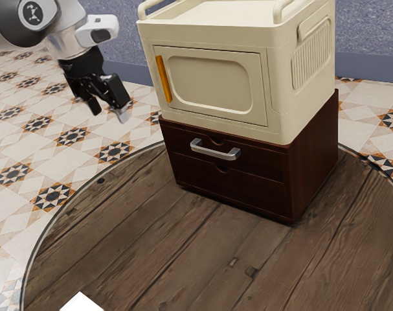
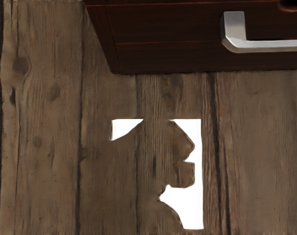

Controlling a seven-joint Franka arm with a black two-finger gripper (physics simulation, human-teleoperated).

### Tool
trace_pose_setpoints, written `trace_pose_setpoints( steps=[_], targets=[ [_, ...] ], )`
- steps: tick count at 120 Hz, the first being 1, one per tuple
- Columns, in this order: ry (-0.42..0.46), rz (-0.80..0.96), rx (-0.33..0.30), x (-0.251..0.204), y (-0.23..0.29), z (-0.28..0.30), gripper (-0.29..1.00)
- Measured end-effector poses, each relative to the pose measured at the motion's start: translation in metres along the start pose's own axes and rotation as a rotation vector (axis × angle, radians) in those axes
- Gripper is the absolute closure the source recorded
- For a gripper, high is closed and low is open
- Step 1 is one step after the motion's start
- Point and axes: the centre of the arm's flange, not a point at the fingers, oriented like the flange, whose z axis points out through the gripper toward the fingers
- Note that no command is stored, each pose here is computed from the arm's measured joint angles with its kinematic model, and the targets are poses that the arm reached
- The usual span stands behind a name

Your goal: Pull the drawer handle with one arm to open the drawer

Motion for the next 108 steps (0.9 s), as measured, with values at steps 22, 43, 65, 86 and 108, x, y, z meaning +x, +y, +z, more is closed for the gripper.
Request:
trace_pose_setpoints(
  steps=[22,43,65,86,108],
  targets=[
    [0.127,0.032,0.037,-0.021,0.01,-0.072,0.0],
    [0.266,0.041,0.052,-0.043,0.041,-0.136,0.0],
    [0.228,0.055,0.03,-0.028,0.063,-0.111,0.0],
    [-0.043,0.024,0.07,-0.081,0.074,-0.01,0.0],
    [-0.155,0.188,0.056,-0.111,0.091,0.047,0.0]
  ],
)
